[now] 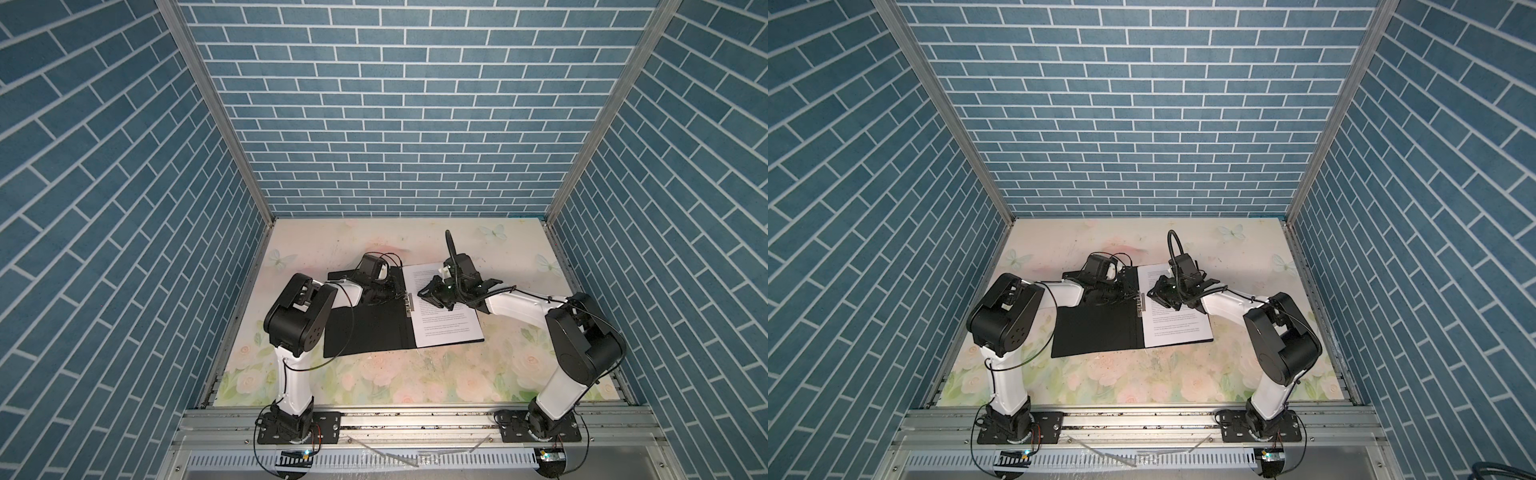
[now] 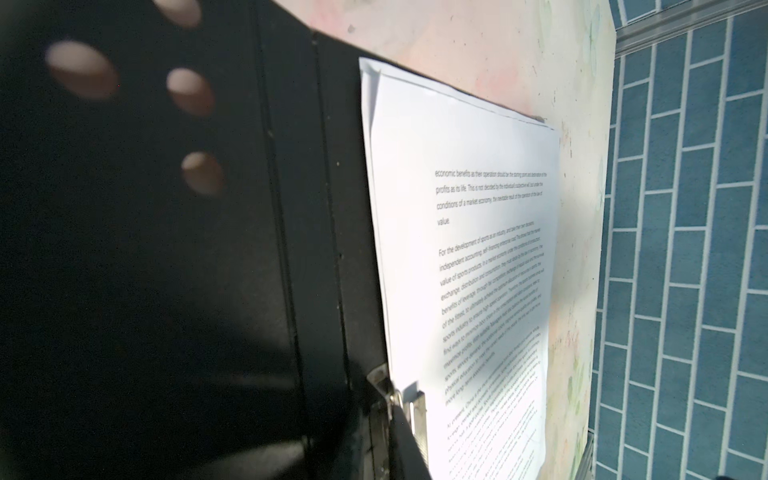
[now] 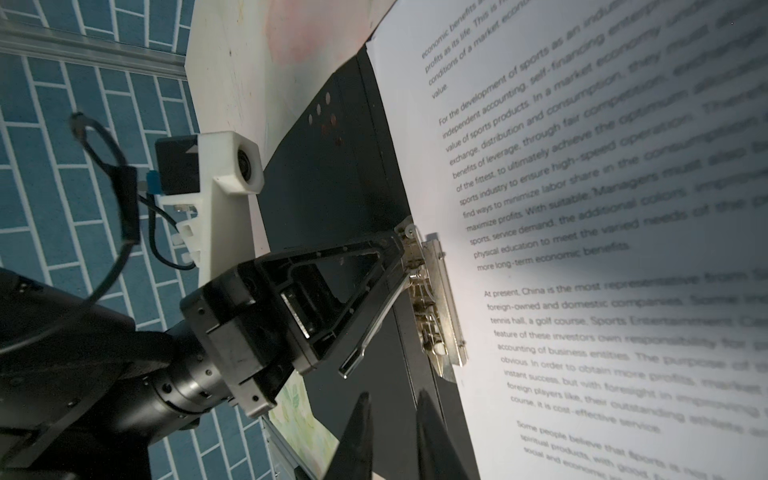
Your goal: Put the files into the folder
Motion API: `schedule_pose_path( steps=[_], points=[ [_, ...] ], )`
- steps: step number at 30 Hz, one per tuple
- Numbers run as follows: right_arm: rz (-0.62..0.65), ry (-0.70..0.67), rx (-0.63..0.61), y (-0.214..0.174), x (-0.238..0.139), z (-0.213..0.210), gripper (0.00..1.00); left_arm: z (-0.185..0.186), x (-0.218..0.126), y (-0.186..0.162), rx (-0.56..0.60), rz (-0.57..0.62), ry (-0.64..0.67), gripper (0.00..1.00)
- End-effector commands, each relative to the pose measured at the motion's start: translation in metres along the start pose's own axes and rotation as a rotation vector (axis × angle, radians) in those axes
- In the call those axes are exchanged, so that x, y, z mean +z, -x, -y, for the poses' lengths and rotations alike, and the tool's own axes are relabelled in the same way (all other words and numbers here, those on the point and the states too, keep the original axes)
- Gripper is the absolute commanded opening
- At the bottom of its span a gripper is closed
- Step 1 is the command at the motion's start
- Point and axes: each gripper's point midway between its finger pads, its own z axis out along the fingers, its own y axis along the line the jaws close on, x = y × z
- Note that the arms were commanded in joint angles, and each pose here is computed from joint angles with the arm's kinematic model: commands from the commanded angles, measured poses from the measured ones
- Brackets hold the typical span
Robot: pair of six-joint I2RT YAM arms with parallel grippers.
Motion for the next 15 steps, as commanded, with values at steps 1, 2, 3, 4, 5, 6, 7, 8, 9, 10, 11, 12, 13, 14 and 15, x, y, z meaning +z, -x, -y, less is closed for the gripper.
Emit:
schedule_pose_path(
  steps=[1, 2, 3, 4, 5, 6, 7, 8, 9, 10, 11, 12, 13, 14, 15],
  points=[
    [-0.010, 0.056, 0.058, 0.004, 0.005, -0.026, 0.20, -0.023, 0.008, -0.011, -0.015, -0.039, 0.070, 0.14],
    [-0.013, 0.057, 0.060, 0.004, 0.006, -0.027, 0.20, -0.023, 0.008, -0.011, -0.014, -0.039, 0.070, 0.14],
    [-0.017, 0.057, 0.065, 0.004, 0.008, -0.028, 0.20, -0.024, 0.008, -0.011, -0.015, -0.037, 0.071, 0.14],
    [-0.021, 0.059, 0.071, 0.003, 0.010, -0.029, 0.20, -0.024, 0.008, -0.011, -0.014, -0.037, 0.070, 0.13],
    [-0.028, 0.063, 0.074, 0.002, 0.013, -0.031, 0.20, -0.024, 0.008, -0.011, -0.014, -0.037, 0.070, 0.13],
    [-0.034, 0.067, 0.079, 0.001, 0.015, -0.032, 0.20, -0.023, 0.008, -0.010, -0.014, -0.035, 0.069, 0.13],
    [-0.037, 0.067, 0.082, 0.001, 0.017, -0.033, 0.20, -0.023, 0.008, -0.010, -0.016, -0.035, 0.066, 0.12],
    [-0.037, 0.067, 0.086, 0.001, 0.018, -0.033, 0.20, -0.023, 0.008, -0.010, -0.017, -0.033, 0.064, 0.12],
    [-0.036, 0.068, 0.088, 0.001, 0.019, -0.033, 0.20, -0.022, 0.008, -0.011, -0.017, -0.033, 0.061, 0.12],
    [-0.036, 0.067, 0.090, 0.002, 0.020, -0.033, 0.19, -0.022, 0.008, -0.011, -0.019, -0.030, 0.059, 0.12],
    [-0.038, 0.067, 0.092, 0.002, 0.021, -0.033, 0.19, -0.021, 0.008, -0.012, -0.023, -0.030, 0.056, 0.12],
    [-0.040, 0.066, 0.096, 0.002, 0.022, -0.033, 0.19, -0.021, 0.008, -0.012, -0.027, -0.029, 0.053, 0.12],
    [-0.043, 0.066, 0.097, 0.001, 0.022, -0.033, 0.19, -0.021, 0.009, -0.013, -0.031, -0.026, 0.048, 0.12],
    [-0.043, 0.065, 0.099, 0.001, 0.022, -0.032, 0.19, -0.022, 0.009, -0.013, -0.035, -0.025, 0.047, 0.12],
    [-0.044, 0.065, 0.100, 0.001, 0.023, -0.032, 0.19, -0.022, 0.010, -0.014, -0.038, -0.026, 0.046, 0.12]
  ],
)
